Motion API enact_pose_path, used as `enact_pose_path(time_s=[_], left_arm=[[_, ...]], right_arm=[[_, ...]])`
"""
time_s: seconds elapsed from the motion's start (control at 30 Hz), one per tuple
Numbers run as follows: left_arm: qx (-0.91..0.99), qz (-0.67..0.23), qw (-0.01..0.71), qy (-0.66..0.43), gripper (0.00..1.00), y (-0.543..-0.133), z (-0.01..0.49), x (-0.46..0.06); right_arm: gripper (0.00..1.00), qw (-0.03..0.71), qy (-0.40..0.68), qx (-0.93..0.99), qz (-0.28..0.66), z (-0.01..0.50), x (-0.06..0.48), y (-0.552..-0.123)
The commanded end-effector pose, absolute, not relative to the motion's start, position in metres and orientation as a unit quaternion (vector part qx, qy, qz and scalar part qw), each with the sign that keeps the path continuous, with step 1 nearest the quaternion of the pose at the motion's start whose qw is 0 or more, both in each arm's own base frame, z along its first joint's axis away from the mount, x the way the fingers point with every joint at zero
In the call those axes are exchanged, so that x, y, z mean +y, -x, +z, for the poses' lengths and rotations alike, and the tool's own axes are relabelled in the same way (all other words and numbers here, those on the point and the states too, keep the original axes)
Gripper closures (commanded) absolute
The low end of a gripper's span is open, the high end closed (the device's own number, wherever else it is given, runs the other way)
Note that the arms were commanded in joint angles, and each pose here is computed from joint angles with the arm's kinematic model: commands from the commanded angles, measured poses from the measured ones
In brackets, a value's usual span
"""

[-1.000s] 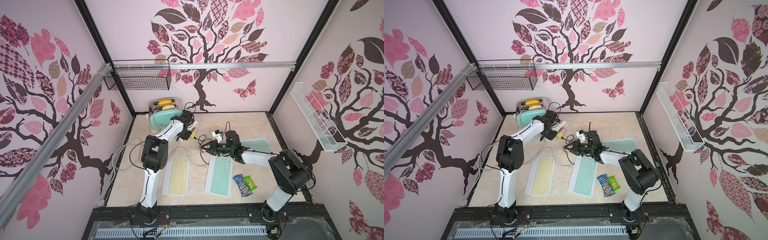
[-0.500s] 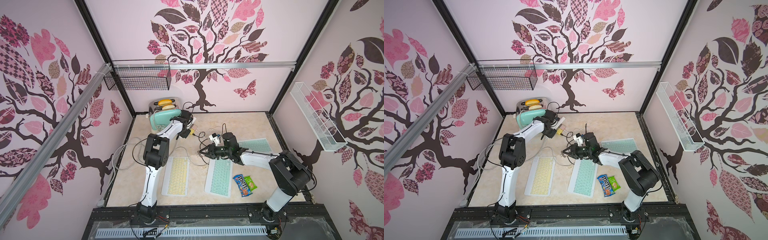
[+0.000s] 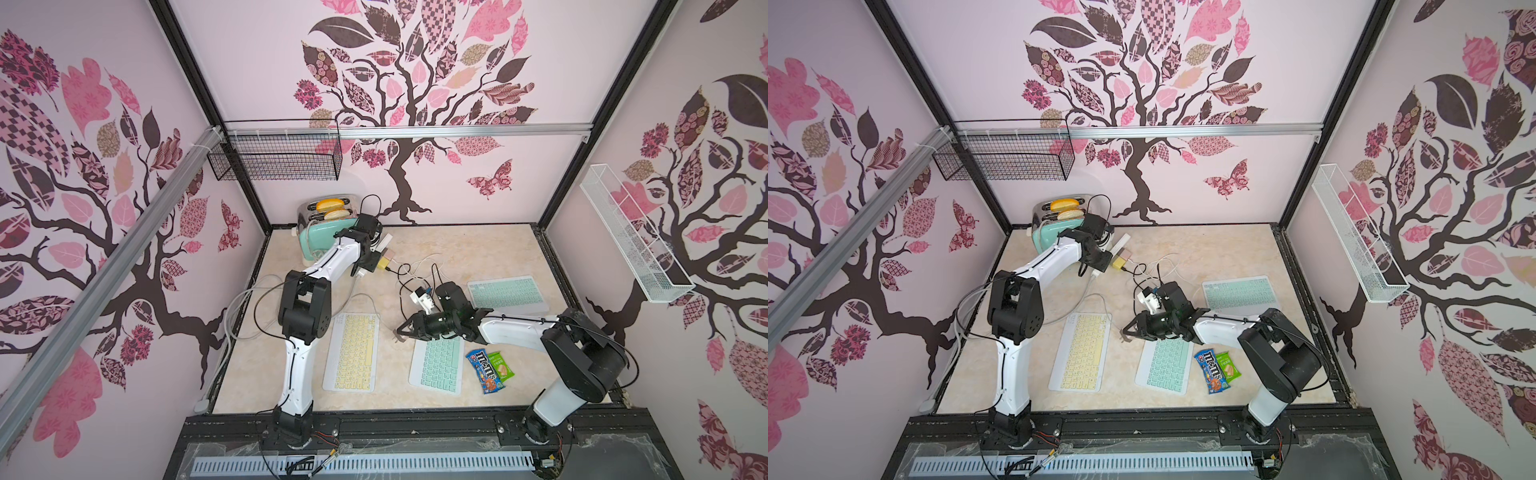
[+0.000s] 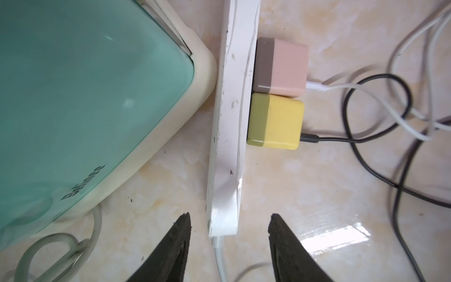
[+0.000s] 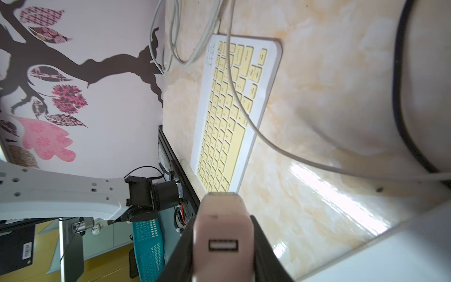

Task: Unplug the wireless keyboard
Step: Place the socket at the center of the board, then place the plug at the center of the board.

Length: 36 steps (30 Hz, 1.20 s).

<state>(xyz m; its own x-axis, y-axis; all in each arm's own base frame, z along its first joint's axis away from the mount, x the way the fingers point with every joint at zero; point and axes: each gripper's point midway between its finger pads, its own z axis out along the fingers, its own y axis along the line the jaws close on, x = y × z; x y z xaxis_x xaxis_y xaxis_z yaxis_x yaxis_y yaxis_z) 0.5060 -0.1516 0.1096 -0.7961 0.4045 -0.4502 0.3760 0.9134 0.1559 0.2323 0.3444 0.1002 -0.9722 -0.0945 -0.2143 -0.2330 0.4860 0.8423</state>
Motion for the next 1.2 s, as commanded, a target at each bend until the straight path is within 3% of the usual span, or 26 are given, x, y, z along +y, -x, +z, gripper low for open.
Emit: enact_pose_path(time_s=[0.0,0.17,0.37,0.67,0.73,0.97,1.17], left_arm=[[0.952,-0.027,0.263,-0.154,0.45,-0.481,0.146,-0.156],[0.950,-0.093,0.283,-0.090,0.44,-0.439,0.153,-0.155],[0.962,-0.099,0.250,-0.040,0.46,-0.390,0.128,-0.140],[0.961,-0.103,0.258,-0.001,0.47,-0.359,0.138,-0.127],[0.960,-0.106,0.259,0.002,0.46,-0.355,0.138,-0.126],[0.960,-0.124,0.253,0.013,0.47,-0.342,0.134,-0.127],[0.959,-0.131,0.251,0.015,0.47,-0.336,0.135,-0.128]], right_arm=[[1.00,0.074,0.137,0.874,0.460,0.092,0.344,-0.215],[1.00,0.041,0.152,0.880,0.448,0.074,0.351,-0.191],[1.00,0.028,0.135,0.883,0.449,0.059,0.360,-0.188],[1.00,0.034,0.098,0.897,0.430,0.032,0.367,-0.203],[0.94,0.040,0.095,0.899,0.426,0.030,0.368,-0.206],[0.56,0.061,0.084,0.910,0.401,0.029,0.365,-0.217],[0.37,0.083,0.090,0.916,0.383,0.038,0.361,-0.224]])
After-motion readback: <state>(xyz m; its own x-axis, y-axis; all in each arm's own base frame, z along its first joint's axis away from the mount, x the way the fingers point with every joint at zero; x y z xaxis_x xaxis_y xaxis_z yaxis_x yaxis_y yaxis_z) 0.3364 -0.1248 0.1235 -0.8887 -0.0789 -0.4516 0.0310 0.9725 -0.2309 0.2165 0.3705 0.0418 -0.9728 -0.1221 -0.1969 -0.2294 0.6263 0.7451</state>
